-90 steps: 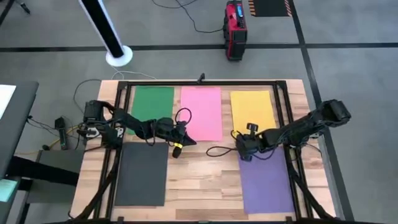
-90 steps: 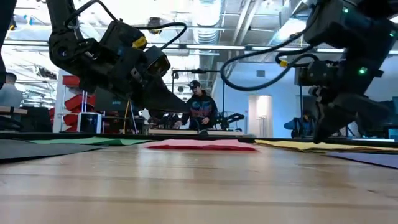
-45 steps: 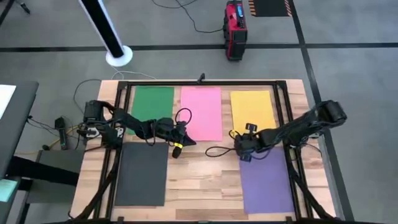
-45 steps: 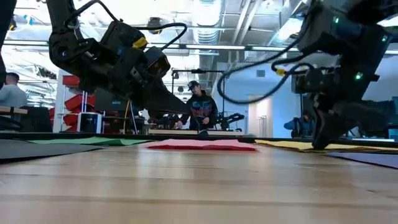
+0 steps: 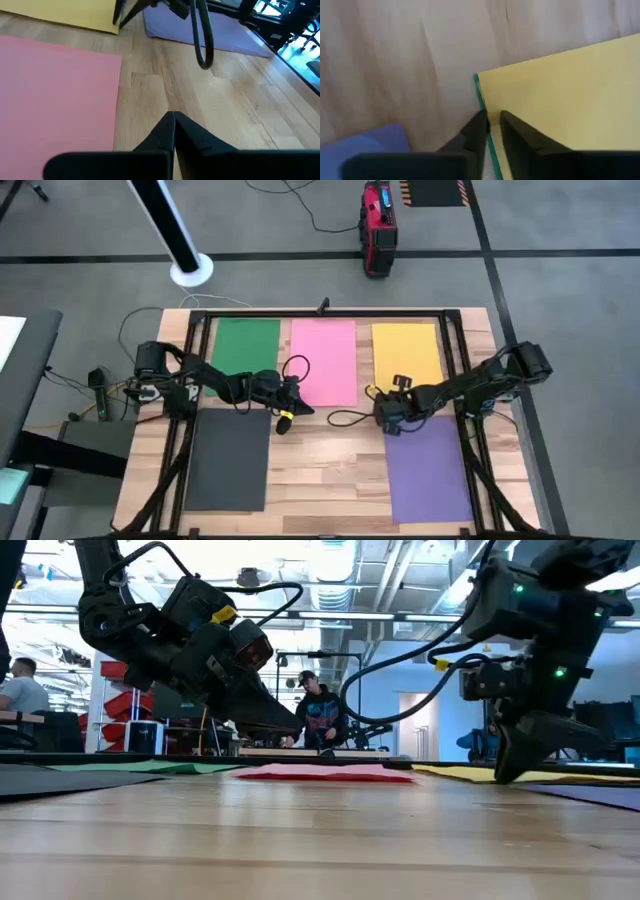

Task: Organize paper
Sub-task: Move the yellow paper to the bottom center of the table

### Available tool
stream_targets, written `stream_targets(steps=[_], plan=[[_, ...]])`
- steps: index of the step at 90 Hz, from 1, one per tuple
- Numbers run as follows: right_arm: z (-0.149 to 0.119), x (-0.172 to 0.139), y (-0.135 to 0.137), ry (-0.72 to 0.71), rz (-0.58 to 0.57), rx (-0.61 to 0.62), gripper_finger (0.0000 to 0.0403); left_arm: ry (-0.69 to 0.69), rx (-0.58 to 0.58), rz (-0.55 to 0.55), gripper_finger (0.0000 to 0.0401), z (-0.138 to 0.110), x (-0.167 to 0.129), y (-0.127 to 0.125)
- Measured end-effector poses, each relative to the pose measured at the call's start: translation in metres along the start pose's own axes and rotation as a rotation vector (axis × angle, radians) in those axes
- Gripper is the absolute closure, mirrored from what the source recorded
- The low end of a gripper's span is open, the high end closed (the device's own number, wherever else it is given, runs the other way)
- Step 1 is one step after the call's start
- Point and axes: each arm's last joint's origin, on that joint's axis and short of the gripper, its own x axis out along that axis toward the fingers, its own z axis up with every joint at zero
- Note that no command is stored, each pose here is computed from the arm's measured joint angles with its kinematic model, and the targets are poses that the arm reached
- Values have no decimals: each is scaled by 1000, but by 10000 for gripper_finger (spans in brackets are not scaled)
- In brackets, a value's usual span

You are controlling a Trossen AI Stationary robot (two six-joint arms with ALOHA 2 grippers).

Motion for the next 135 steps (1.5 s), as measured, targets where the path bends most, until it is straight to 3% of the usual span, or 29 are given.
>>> stream_targets(steps=[32,56,82,100,114,135], plan=[[13,-14,3,-39,46,1,401,-1,0,0,401,0,0,0],[36,-42,17,-48,292,8,402,-68,-25,-9,401,7,-1,0],[62,-83,36,-126,487,75,403,-244,-48,-45,401,25,-6,6],[70,-107,56,-218,602,129,403,-264,-62,-15,401,28,-9,15],[65,-98,66,-209,470,136,403,-263,-57,-8,401,28,-10,17],[65,-39,78,-106,215,117,403,-262,-80,8,401,27,-10,18]])
